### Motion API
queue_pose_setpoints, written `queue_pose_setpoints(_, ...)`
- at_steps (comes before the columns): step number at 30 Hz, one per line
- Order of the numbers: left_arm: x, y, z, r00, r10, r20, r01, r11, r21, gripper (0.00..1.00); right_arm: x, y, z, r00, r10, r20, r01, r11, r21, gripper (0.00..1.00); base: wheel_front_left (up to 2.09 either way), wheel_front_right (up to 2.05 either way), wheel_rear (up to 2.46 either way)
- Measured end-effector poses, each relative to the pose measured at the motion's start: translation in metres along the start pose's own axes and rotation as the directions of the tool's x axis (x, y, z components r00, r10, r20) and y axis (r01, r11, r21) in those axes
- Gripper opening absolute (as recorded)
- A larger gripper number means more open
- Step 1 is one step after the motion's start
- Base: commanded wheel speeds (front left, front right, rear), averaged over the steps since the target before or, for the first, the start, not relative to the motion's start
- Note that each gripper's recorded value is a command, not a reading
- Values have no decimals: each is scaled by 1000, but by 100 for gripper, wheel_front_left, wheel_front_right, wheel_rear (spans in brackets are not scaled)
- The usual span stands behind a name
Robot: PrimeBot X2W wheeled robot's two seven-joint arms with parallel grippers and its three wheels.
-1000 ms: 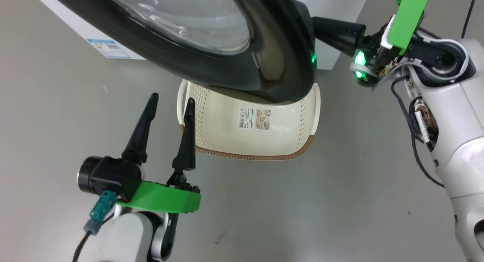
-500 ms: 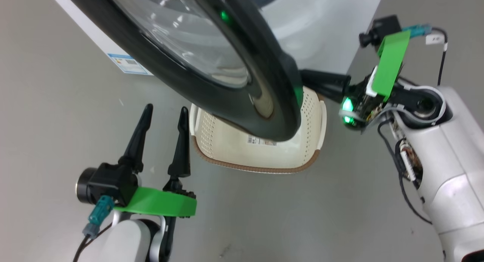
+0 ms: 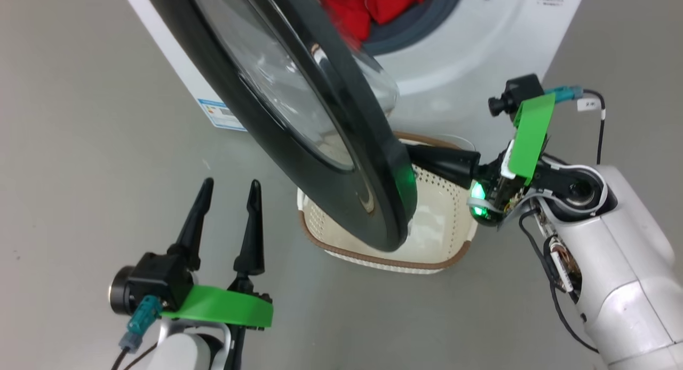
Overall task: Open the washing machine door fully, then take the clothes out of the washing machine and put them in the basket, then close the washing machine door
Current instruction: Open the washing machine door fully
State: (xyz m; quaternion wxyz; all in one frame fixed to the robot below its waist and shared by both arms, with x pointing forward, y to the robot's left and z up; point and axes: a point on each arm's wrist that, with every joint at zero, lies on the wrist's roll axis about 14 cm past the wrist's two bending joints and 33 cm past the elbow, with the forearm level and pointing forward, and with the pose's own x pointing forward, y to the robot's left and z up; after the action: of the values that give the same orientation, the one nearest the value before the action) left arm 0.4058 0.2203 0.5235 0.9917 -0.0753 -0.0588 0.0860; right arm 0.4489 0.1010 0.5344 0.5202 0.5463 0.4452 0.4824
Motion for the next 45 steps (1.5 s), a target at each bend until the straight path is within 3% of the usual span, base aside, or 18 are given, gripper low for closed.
queue_pose_setpoints(28, -82, 72, 25, 976, 212, 40, -212, 977, -1, 100, 57, 2, -111, 955, -38, -296, 41, 999, 7, 0, 0, 0, 0)
queue_pose_setpoints(45, -99, 91, 33, 958, 279, 62, -279, 960, -3, 100, 76, 1, -137, 928, -45, -370, 50, 999, 2, 0, 0, 0, 0)
